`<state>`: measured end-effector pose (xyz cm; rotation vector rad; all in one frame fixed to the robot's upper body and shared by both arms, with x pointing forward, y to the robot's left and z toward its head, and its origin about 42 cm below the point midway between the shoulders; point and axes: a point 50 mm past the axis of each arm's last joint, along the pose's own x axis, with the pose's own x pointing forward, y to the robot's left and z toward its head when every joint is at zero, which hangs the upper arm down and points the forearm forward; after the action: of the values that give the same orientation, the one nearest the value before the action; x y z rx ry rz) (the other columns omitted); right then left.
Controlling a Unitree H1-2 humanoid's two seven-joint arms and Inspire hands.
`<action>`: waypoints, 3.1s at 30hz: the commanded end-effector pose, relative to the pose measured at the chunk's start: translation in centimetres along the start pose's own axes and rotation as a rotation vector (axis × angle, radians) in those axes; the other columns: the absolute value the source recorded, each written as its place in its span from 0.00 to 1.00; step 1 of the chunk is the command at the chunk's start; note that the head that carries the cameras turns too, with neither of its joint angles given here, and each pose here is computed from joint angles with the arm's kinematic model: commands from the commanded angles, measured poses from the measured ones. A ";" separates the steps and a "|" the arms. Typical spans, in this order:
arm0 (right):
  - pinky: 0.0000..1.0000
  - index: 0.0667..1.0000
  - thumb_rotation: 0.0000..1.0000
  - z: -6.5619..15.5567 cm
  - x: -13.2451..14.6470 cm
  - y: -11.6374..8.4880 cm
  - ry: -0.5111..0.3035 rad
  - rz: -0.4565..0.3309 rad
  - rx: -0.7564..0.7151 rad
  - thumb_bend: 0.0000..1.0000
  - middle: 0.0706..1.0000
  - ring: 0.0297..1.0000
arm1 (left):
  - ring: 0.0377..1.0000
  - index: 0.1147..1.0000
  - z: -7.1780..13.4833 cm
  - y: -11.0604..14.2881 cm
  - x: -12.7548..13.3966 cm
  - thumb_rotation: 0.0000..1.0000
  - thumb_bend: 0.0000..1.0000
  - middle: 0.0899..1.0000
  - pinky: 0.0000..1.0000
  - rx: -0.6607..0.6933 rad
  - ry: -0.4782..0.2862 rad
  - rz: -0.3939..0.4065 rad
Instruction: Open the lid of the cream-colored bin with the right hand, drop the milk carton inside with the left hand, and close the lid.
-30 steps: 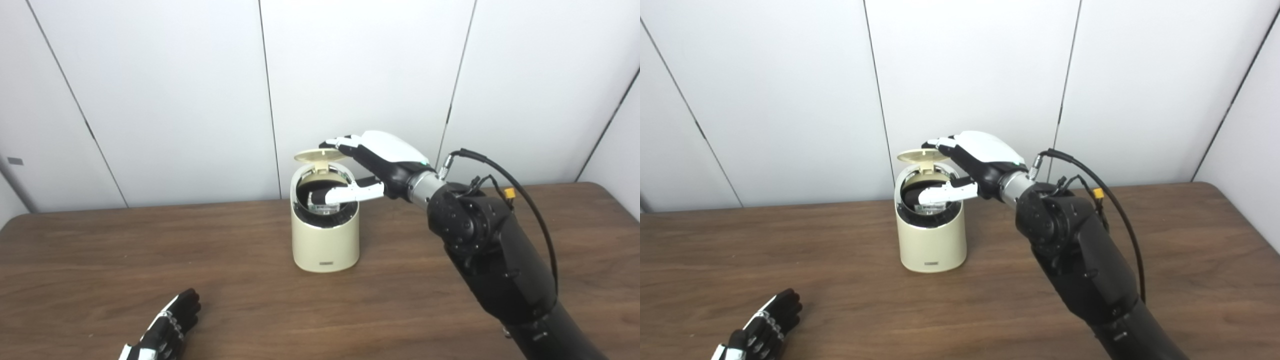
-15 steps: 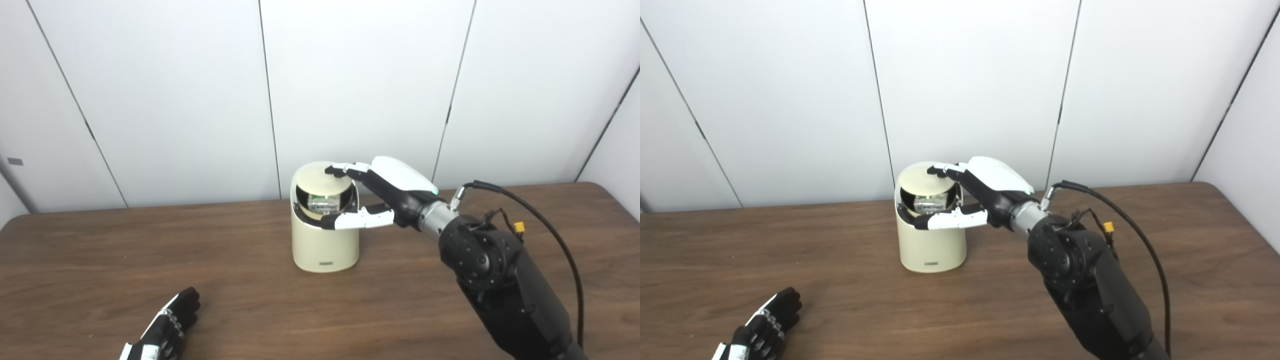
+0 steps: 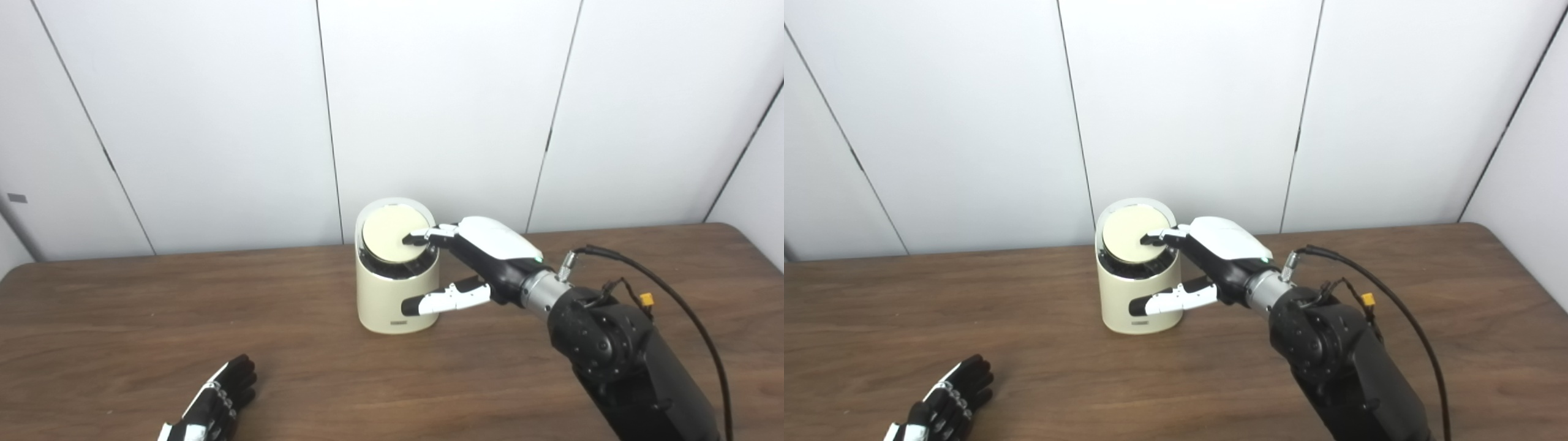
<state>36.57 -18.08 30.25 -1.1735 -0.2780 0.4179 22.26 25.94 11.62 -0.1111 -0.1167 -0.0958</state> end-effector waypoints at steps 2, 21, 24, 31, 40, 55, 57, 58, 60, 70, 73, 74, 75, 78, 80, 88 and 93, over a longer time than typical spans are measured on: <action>1.00 0.83 0.79 0.5 -0.2 -0.6 -0.043 0.001 -0.057 0.81 0.84 0.93 | 0.90 0.88 1.1 -0.4 0.2 0.88 0.80 0.88 0.93 0.001 -0.050 -0.008; 1.00 0.82 0.74 0.5 0.7 3.2 -0.007 0.134 -0.154 0.82 0.84 0.94 | 0.86 0.89 1.4 -0.5 0.3 0.86 0.79 0.86 0.86 -0.019 -0.051 -0.028; 1.00 0.82 0.72 0.4 0.7 3.4 0.005 0.133 -0.149 0.81 0.84 0.94 | 0.86 0.89 1.4 -0.5 0.3 0.86 0.79 0.86 0.87 -0.020 -0.051 -0.031; 1.00 0.82 0.71 0.2 0.6 3.6 0.020 0.132 -0.141 0.81 0.84 0.95 | 0.87 0.89 1.4 -0.4 0.4 0.86 0.79 0.87 0.88 -0.016 -0.046 -0.027; 1.00 0.82 0.72 0.5 0.0 2.9 -0.039 0.052 -0.103 0.81 0.83 0.94 | 0.85 0.89 1.3 -0.5 0.4 0.87 0.78 0.87 0.87 -0.015 -0.051 -0.032; 1.00 0.84 0.66 0.9 0.1 1.4 -0.111 -0.241 -0.029 0.71 0.81 0.92 | 0.87 0.90 1.0 -0.8 0.6 0.86 0.77 0.87 0.91 -0.020 -0.038 -0.039; 1.00 0.84 0.66 0.8 0.1 1.5 -0.110 -0.241 -0.024 0.71 0.82 0.92 | 0.87 0.90 0.9 -0.8 0.6 0.86 0.77 0.87 0.91 -0.017 -0.040 -0.040; 1.00 0.84 0.65 0.8 0.0 1.5 -0.109 -0.241 -0.023 0.70 0.82 0.93 | 0.87 0.90 0.9 -0.8 0.7 0.86 0.77 0.87 0.91 -0.016 -0.040 -0.040; 1.00 0.85 0.65 0.8 0.0 1.5 -0.107 -0.236 -0.027 0.70 0.82 0.93 | 0.87 0.90 0.9 -0.9 0.7 0.86 0.78 0.87 0.91 -0.019 -0.039 -0.039; 0.99 0.86 0.63 0.8 -0.1 1.6 -0.101 -0.196 -0.038 0.75 0.85 0.94 | 0.88 0.91 0.8 -1.2 0.8 0.85 0.77 0.88 0.89 -0.029 -0.042 -0.045; 0.99 0.86 0.62 0.8 -0.2 1.7 -0.101 -0.190 -0.043 0.75 0.85 0.94 | 0.88 0.91 0.8 -1.1 0.8 0.85 0.78 0.88 0.89 -0.028 -0.042 -0.043; 0.99 0.86 0.62 0.8 -0.2 1.8 -0.098 -0.182 -0.047 0.75 0.85 0.94 | 0.88 0.91 0.8 -1.1 0.8 0.85 0.78 0.88 0.89 -0.027 -0.042 -0.042; 0.99 0.86 0.63 0.8 -0.2 1.8 -0.095 -0.171 -0.053 0.75 0.85 0.94 | 0.88 0.90 0.8 -1.1 0.8 0.85 0.78 0.88 0.89 -0.025 -0.042 -0.041; 1.00 0.86 0.65 0.8 -0.1 1.9 -0.087 -0.135 -0.076 0.75 0.86 0.96 | 0.87 0.90 0.9 -1.1 1.0 0.85 0.79 0.88 0.88 -0.021 -0.043 -0.040; 1.00 0.86 0.66 0.9 0.0 1.9 -0.084 -0.115 -0.094 0.76 0.87 0.96 | 0.87 0.90 0.9 -1.1 1.1 0.85 0.79 0.88 0.88 -0.022 -0.044 -0.041; 1.00 0.85 0.69 2.0 1.1 2.4 -0.084 -0.020 -0.288 0.81 0.88 0.99 | 0.87 0.90 0.7 -1.1 1.4 0.87 0.78 0.88 0.92 -0.005 -0.044 -0.043; 1.00 0.82 0.71 2.9 2.0 2.5 -0.055 0.034 -0.399 0.82 0.85 0.98 | 0.87 0.91 0.8 -1.4 1.5 0.87 0.77 0.88 0.91 -0.012 -0.053 -0.044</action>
<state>36.43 -14.70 28.70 -1.5181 -0.4192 0.3884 23.12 24.73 11.72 -0.1266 -0.1106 -0.1295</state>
